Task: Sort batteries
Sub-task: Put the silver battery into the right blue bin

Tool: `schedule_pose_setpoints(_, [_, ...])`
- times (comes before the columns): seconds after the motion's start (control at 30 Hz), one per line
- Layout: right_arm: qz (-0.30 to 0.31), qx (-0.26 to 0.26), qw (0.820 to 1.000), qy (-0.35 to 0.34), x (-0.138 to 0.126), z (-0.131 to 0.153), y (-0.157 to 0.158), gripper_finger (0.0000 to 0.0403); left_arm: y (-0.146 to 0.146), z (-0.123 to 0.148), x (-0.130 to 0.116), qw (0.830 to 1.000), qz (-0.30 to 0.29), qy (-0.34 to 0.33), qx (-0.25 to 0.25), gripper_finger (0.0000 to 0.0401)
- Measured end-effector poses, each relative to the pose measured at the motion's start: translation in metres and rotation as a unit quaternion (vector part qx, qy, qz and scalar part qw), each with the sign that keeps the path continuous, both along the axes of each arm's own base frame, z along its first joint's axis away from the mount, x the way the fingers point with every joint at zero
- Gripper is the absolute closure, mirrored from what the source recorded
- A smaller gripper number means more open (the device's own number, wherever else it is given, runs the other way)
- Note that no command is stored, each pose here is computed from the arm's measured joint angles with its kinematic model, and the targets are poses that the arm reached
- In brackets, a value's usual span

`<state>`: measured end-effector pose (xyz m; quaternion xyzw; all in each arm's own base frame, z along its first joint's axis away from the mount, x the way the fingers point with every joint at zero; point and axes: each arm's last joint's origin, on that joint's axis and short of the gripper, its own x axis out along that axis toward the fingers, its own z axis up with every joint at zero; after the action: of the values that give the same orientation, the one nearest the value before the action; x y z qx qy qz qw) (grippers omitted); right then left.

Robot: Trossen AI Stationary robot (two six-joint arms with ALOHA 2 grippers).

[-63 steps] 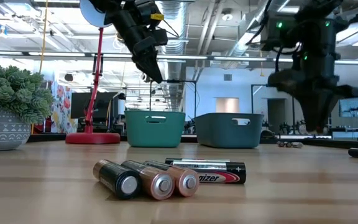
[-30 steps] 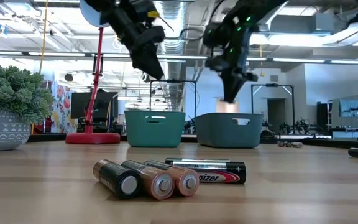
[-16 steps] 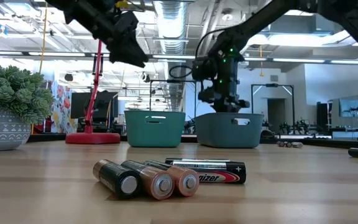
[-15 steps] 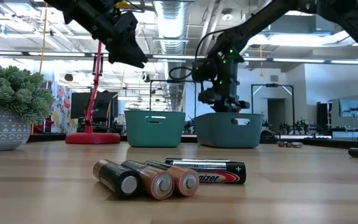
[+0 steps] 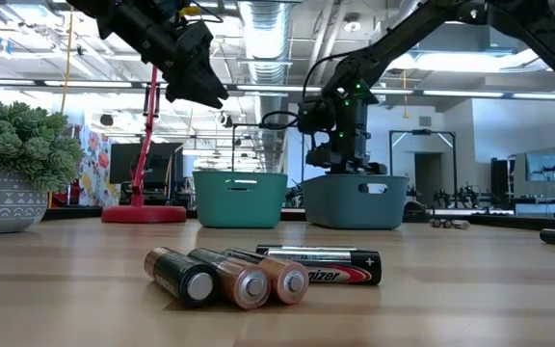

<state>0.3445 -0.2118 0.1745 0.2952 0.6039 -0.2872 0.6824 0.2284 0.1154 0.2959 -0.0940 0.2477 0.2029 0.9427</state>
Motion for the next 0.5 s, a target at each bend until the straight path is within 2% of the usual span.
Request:
schedule_pose_setpoints(0.2, [0.002, 0.001, 1.000, 0.001, 0.0006, 0.0000, 0.0012, 0.0343, -0.0039, 0.0001, 0.0020, 1.000, -0.007, -0.001, -0.002, 0.0223])
schedule_pose_setpoints(0.5, [0.002, 0.001, 1.000, 0.001, 0.0005, 0.0000, 0.0012, 0.0295, -0.0085, 0.0001, 0.0041, 1.000, -0.012, -0.004, -0.010, 0.0223])
